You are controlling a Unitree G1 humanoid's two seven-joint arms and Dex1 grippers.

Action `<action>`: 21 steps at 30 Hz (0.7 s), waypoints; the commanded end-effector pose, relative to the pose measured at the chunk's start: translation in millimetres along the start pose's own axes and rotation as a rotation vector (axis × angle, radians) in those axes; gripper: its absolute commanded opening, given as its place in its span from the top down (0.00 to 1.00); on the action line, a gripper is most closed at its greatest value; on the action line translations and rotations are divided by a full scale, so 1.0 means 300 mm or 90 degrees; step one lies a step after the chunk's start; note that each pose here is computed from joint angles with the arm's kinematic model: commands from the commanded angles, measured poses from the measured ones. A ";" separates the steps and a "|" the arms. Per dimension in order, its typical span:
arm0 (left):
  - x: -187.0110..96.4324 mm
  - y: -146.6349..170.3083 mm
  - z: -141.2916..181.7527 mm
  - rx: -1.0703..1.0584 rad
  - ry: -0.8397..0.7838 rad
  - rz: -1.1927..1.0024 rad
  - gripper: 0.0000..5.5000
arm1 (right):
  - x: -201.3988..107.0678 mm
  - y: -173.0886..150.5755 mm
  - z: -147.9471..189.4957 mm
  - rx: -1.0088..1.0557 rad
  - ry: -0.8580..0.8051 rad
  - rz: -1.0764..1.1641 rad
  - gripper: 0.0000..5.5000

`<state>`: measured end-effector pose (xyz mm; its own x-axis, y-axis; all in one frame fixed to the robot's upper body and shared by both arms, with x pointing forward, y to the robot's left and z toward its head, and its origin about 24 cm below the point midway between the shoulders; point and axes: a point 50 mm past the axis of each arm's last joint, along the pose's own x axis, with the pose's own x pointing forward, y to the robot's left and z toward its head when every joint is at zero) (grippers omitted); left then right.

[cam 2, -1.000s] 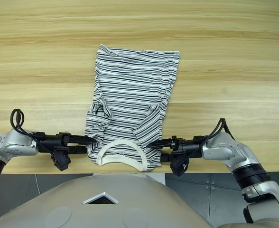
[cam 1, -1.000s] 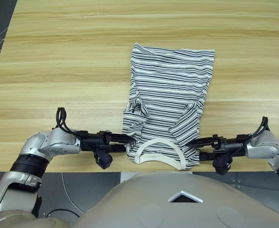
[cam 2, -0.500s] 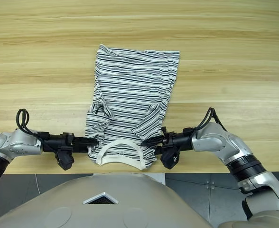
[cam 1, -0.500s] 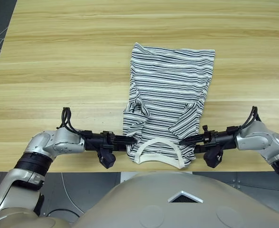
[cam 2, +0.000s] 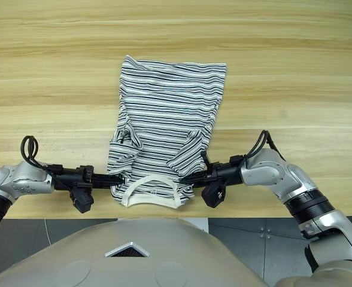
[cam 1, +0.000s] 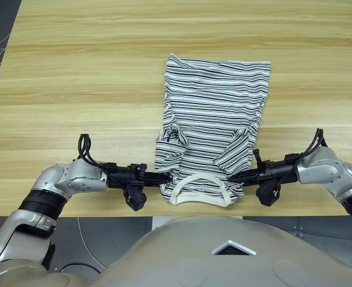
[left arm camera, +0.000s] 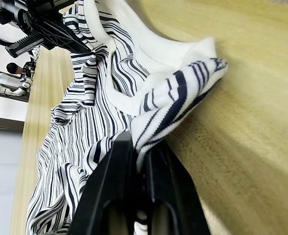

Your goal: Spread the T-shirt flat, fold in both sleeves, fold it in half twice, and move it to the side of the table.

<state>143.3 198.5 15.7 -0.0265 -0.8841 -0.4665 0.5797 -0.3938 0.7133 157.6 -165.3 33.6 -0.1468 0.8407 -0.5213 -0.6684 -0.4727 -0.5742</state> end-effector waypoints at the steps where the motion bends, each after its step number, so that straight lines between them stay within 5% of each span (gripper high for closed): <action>1: 0.001 0.021 -0.005 -0.073 0.031 -0.009 0.98 | -0.033 -0.039 -0.012 0.039 0.011 -0.014 0.98; 11: -0.072 0.222 0.055 -0.409 0.030 -0.177 0.98 | -0.123 -0.086 0.055 0.266 -0.079 -0.092 0.98; 21: -0.072 0.346 0.137 -0.472 -0.080 -0.216 0.98 | -0.129 -0.070 -0.007 0.361 -0.114 -0.073 0.98</action>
<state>173.2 169.2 113.3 -0.3278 -0.7767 -0.5379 0.9182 -0.3960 0.0123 174.9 -188.0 62.1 -0.1443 0.9248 -0.3521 -0.9619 -0.2147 -0.1695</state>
